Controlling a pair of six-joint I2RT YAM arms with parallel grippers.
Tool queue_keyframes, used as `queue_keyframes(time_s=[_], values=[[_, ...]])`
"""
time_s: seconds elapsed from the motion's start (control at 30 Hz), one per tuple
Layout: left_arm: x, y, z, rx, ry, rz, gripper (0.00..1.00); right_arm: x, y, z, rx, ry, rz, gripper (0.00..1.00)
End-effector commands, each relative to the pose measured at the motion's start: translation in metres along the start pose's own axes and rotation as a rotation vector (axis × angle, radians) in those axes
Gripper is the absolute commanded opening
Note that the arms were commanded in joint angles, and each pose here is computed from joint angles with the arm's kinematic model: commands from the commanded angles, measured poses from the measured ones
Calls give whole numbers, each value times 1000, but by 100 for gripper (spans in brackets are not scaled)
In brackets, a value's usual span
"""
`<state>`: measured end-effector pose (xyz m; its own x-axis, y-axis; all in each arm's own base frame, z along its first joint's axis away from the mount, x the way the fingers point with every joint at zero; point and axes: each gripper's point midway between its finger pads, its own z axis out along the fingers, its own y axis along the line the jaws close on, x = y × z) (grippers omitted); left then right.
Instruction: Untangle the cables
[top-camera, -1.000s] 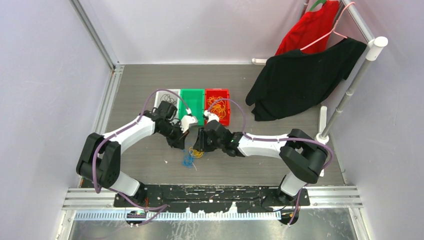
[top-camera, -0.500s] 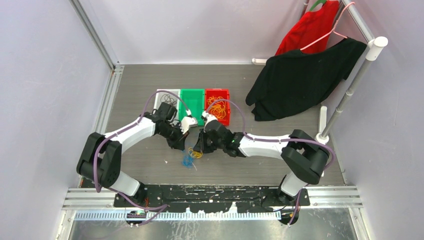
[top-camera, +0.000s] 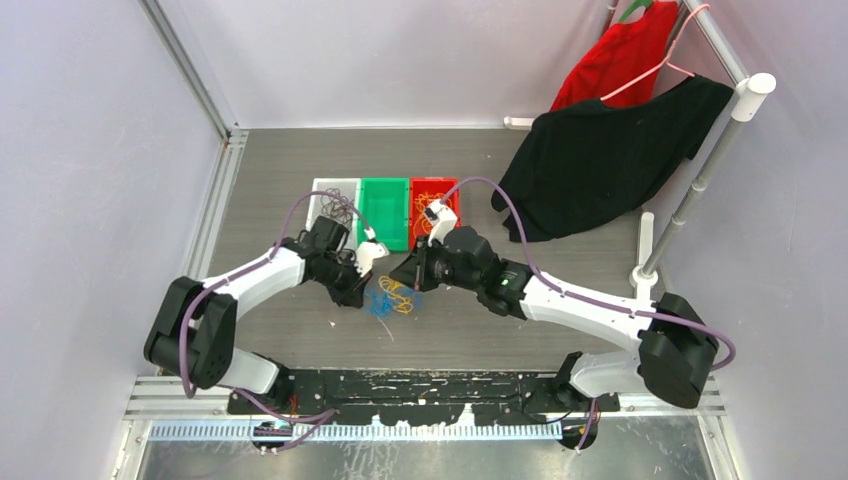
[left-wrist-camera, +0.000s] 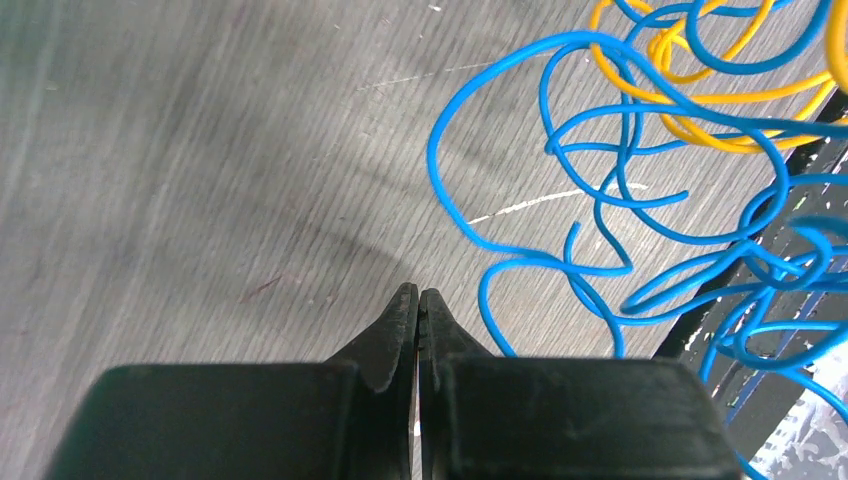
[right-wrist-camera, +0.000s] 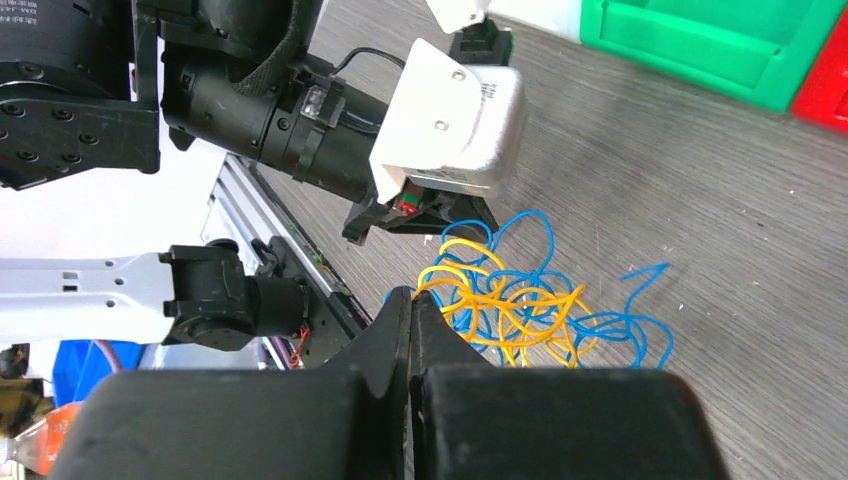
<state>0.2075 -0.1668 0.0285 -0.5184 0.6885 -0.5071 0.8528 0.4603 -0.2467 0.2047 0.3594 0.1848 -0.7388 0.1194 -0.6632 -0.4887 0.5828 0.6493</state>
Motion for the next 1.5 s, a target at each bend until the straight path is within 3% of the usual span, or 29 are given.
queue_keyframes(time_s=[0.0, 0.17, 0.4, 0.47, 0.7, 0.9, 1.17, 1.47], values=[[-23, 2, -23, -34, -104, 12, 0, -26, 22, -17, -100, -91, -23, 1], [-50, -8, -79, 42, -222, -59, 4, -30, 29, -21, -118, -90, -46, 1], [-89, -54, -156, 150, -365, -70, 78, -34, 46, -3, -173, -58, -21, 1], [-100, -64, -164, 191, -406, -124, 86, -37, 56, 3, -206, -51, -18, 1], [-107, -66, -157, 213, -491, -90, 84, -51, 87, 12, -302, -73, 2, 1], [-100, -62, -150, 176, -497, -18, 67, -50, 100, 8, -366, -68, 20, 1], [-111, -75, -172, 176, -529, 140, 44, -39, 107, 0, -416, -2, -11, 1], [-109, -87, -177, 186, -558, 232, 42, -36, 122, -2, -490, 41, 6, 1]])
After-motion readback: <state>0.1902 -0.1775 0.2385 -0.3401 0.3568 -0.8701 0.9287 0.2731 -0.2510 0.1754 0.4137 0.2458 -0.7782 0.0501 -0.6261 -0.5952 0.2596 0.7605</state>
